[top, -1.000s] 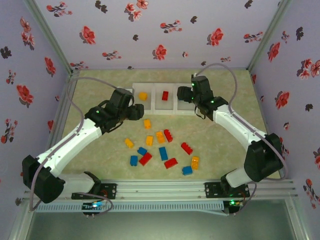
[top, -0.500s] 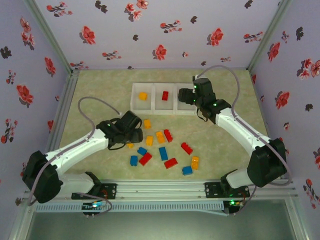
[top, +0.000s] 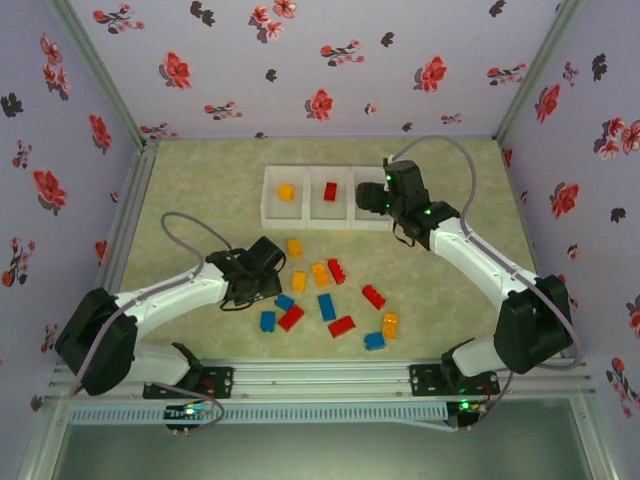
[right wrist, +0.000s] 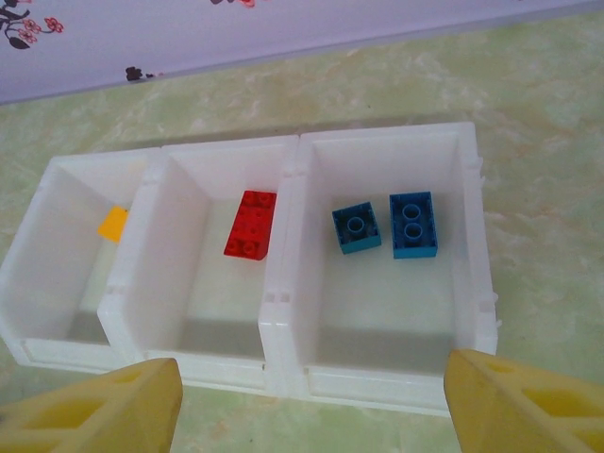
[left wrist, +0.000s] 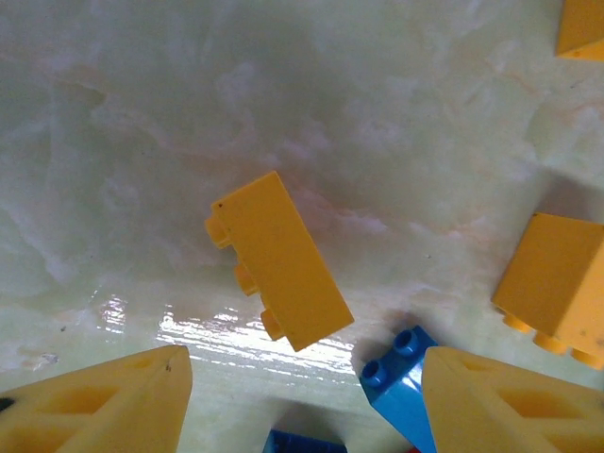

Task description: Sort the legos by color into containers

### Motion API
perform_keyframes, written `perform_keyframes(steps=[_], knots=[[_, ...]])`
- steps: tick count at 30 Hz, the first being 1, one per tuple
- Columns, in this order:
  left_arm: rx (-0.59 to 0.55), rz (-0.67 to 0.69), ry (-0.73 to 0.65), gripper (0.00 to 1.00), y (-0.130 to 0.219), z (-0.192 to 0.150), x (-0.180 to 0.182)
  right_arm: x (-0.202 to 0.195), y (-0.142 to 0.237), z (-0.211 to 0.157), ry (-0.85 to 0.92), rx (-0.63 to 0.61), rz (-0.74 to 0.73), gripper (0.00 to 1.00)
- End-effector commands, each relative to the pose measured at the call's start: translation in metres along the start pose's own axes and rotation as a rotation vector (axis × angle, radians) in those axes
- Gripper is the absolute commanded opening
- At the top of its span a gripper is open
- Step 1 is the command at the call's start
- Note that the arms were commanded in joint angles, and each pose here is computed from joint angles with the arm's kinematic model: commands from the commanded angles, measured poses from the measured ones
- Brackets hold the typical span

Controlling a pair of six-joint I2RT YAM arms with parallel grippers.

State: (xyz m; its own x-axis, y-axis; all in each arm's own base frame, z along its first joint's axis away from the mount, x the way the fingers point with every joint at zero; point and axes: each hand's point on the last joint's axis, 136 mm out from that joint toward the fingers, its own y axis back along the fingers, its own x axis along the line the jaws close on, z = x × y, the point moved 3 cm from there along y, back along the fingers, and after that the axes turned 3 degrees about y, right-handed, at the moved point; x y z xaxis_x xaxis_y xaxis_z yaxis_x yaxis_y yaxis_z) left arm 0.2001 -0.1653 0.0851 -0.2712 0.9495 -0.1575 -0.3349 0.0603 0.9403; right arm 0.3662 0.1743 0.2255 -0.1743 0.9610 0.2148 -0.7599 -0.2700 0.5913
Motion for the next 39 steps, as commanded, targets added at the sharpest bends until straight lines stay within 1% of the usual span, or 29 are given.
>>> perform_keyframes(steps=[1, 6, 12, 16, 18, 22, 27, 33, 39], knots=[[-0.022, 0.006, 0.034, 0.62, -0.001, 0.010, -0.005, 0.001, 0.006, -0.004, -0.010, 0.006, 0.010, 0.74], [-0.013, 0.034, 0.036, 0.54, -0.008, 0.018, -0.004, 0.000, 0.006, -0.009, -0.012, 0.016, 0.008, 0.74], [0.003, 0.054, 0.023, 0.48, -0.017, 0.020, -0.006, -0.002, 0.008, -0.012, -0.011, 0.018, 0.002, 0.73], [0.012, 0.055, 0.022, 0.42, -0.022, 0.020, -0.009, -0.003, 0.008, -0.013, -0.011, 0.020, 0.000, 0.73], [0.015, 0.060, 0.016, 0.37, -0.024, 0.021, -0.010, -0.004, 0.009, -0.014, -0.013, 0.018, -0.001, 0.73], [0.013, 0.057, 0.005, 0.30, -0.024, 0.024, -0.014, -0.004, 0.010, -0.015, -0.013, 0.018, -0.001, 0.72], [-0.002, 0.035, -0.017, 0.24, -0.019, 0.032, -0.022, -0.006, 0.012, -0.016, -0.016, 0.014, -0.007, 0.72], [-0.041, 0.006, -0.052, 0.22, -0.005, 0.056, -0.036, -0.008, 0.018, -0.016, -0.017, 0.001, -0.013, 0.72], [-0.126, -0.047, -0.070, 0.22, 0.014, 0.102, -0.057, -0.011, 0.029, -0.018, -0.019, -0.006, -0.016, 0.72]])
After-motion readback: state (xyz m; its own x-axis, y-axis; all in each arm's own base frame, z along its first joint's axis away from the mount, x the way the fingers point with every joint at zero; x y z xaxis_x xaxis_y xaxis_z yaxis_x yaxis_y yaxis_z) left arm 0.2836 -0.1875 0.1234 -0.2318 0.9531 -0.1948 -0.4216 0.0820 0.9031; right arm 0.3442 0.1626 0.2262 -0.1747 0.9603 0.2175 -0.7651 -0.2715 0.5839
